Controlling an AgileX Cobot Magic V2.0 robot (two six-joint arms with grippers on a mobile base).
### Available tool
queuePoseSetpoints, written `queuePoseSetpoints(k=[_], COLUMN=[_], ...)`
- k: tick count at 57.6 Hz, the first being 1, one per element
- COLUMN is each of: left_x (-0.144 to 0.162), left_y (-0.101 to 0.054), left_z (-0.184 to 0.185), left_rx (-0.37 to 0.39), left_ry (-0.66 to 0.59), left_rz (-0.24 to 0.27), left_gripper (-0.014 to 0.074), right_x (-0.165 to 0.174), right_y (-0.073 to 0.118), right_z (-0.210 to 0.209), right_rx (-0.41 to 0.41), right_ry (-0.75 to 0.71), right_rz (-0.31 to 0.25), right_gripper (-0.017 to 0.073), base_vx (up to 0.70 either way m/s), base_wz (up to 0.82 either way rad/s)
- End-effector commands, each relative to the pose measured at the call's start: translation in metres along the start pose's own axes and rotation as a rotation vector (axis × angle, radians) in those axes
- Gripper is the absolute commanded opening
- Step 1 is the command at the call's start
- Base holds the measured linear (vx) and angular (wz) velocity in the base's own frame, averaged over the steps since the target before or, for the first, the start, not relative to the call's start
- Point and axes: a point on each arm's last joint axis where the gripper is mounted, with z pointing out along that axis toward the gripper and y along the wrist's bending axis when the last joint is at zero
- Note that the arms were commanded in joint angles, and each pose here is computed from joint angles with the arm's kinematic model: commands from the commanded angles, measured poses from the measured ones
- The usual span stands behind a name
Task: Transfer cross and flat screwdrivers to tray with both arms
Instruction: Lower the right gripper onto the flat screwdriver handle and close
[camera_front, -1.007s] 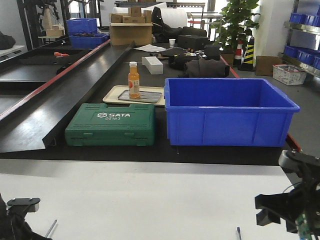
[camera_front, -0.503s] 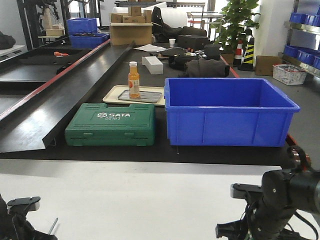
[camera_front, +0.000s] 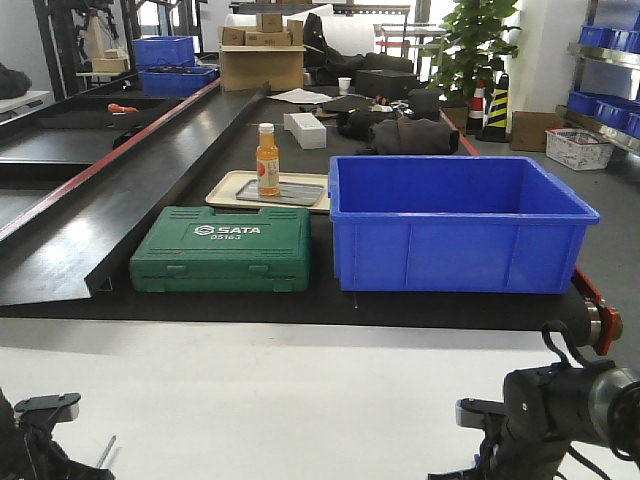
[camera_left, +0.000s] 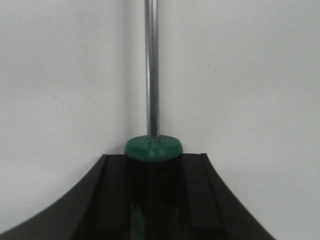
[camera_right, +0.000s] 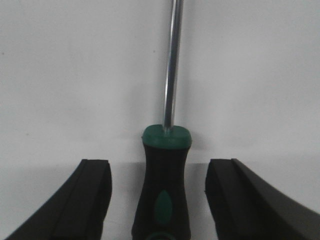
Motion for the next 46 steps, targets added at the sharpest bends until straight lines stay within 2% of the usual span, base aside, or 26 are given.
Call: queuePoseSetpoints(k=[1,24,36,46], left_x=[-0.008,-0.008,-0.008,-0.008], left_y=[-0.005,-0.005,-0.005,-0.005], left_z=[-0.015,-0.015,-0.015,-0.015], left_rx=[0.012,0.012,0.012,0.012], left_ry=[-0.058,-0.058,-0.058,-0.058], left_rz=[-0.020,-0.020,-0.020,-0.020], left_gripper=[-0.0001,-0.0001,-0.0001,-0.0001], right_x=[-0.010,-0.013,-0.010,-0.009], right_y=[0.003,0.004,0.003,0.003], right_z=[-0.016,-0.003,-0.003,-0.003], right_rx=[-0.027,-0.032,-0.019,-0.018], right_ry=[-0.077,-0.086,-0.052,-0.049], right_rz=[0.005,0.027,0.023,0.023], right_gripper=[0.0480,0.0470,0.0389,0.0283], base_vx=[0.00,0.00,0.00,0.00], base_wz=[0.00,0.00,0.00,0.00])
